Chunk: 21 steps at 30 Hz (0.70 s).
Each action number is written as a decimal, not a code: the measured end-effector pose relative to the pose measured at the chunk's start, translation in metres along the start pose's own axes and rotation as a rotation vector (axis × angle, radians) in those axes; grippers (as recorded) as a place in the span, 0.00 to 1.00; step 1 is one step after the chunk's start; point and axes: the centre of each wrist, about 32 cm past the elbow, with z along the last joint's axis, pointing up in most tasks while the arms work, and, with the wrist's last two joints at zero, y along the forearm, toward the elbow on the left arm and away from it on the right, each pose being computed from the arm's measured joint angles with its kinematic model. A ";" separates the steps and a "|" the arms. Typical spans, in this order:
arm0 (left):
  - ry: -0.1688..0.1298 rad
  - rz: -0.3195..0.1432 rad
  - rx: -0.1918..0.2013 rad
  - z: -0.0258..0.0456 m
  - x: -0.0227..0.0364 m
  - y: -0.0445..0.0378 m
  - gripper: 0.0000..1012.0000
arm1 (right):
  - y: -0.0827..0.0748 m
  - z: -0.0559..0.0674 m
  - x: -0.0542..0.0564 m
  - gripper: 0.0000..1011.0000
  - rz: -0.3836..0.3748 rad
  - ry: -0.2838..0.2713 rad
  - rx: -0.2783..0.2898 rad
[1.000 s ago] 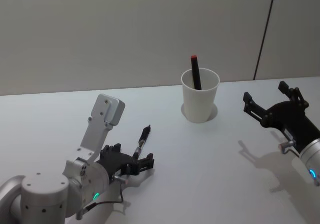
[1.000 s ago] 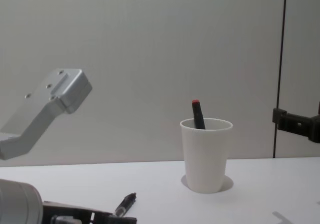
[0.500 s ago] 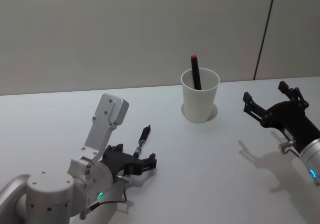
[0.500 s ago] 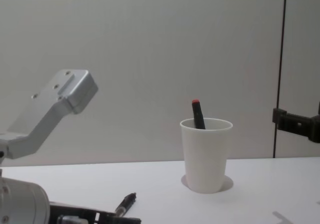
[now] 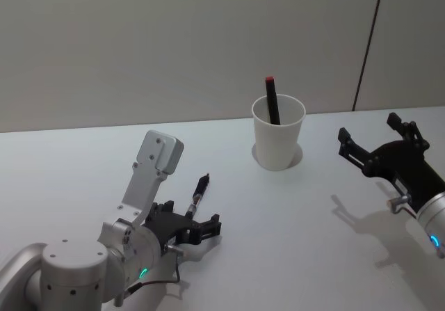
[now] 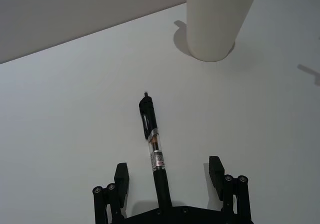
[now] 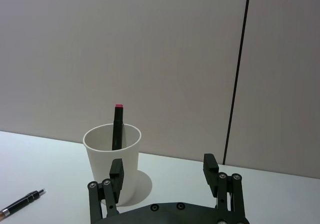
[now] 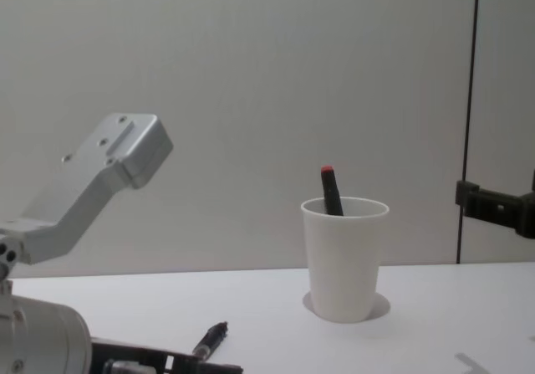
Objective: Place the pen into the pen holder.
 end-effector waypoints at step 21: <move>0.022 -0.008 0.019 0.0003 -0.0030 -0.0019 0.99 | 0.000 0.000 0.000 0.99 0.000 0.000 0.000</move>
